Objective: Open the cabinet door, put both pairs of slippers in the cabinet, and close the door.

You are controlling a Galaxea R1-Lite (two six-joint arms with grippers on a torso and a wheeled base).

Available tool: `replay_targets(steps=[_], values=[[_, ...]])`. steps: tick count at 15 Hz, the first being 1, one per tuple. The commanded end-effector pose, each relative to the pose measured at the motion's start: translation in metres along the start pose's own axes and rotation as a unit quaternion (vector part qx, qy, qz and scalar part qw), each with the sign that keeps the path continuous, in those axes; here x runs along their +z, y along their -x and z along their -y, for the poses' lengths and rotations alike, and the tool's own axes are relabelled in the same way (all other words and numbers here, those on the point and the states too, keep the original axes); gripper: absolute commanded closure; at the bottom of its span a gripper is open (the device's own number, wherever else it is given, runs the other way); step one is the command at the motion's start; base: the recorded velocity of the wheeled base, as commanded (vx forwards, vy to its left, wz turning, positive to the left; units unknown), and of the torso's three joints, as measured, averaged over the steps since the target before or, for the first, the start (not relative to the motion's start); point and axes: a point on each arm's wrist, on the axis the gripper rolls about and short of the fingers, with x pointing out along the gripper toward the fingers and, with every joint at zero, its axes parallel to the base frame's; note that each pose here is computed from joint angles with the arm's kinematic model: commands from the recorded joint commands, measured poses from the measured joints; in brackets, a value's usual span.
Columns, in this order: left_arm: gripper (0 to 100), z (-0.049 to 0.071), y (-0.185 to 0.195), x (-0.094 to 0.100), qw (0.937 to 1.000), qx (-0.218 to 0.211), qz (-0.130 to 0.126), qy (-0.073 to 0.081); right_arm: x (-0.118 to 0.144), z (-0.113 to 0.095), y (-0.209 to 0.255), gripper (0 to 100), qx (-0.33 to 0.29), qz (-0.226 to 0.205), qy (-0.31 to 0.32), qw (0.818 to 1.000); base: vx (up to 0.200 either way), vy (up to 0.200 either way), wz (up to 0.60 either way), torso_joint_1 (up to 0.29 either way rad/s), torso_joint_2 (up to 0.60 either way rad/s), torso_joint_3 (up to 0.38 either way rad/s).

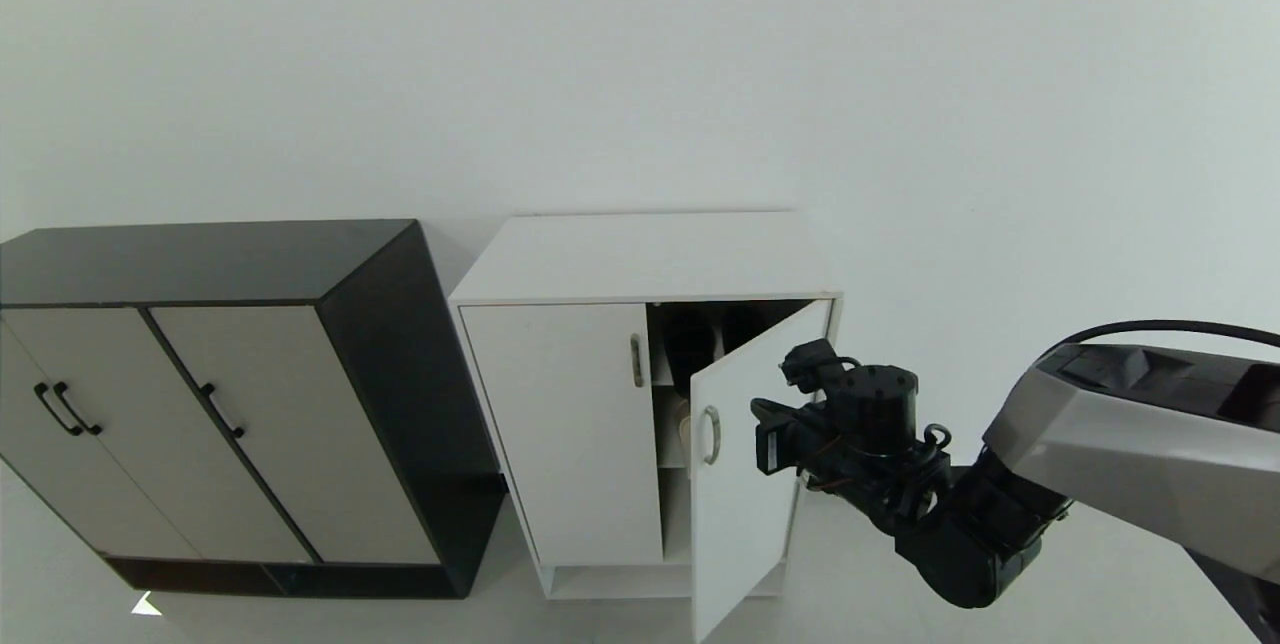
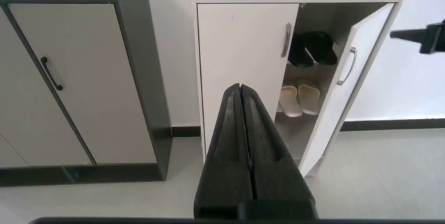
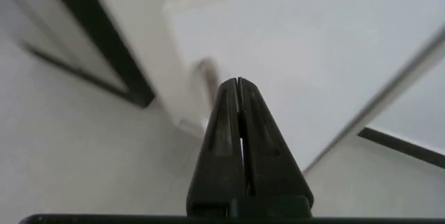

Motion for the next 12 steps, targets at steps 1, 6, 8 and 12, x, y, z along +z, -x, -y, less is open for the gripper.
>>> replay_targets(steps=[1, 6, 8, 12], values=[[100, 0.0, -0.0001, 0.0, 1.0, 0.0, 0.0, 0.0, -0.0087, 0.0035, 0.0178, 100, 0.055, -0.023, -0.001, 0.998, 0.0, 0.0, 0.0, 0.0, 0.0, 0.0], [100, 0.0001, -0.0001, 0.0, 1.0, 0.0, 0.0, -0.001, -0.01, 0.007, 0.0212, 100, 0.067, -0.029, -0.002, 0.997, 0.2, 0.0, 0.0, -0.001, 0.0, 0.004], [100, 0.0001, -0.0001, 0.0, 1.0, 0.0, 0.0, -0.001, -0.0123, 0.0073, 0.0226, 100, 0.068, -0.034, -0.002, 0.997, 0.2, 0.0, 0.0, 0.005, 0.0, 0.0], [100, 0.0001, -0.0001, 0.0, 1.0, 0.0, 0.0, -0.001, -0.0139, 0.0072, 0.0204, 100, 0.071, -0.035, -0.002, 0.997, 0.1, 0.0, 0.0, 0.004, 0.0, 0.002]])
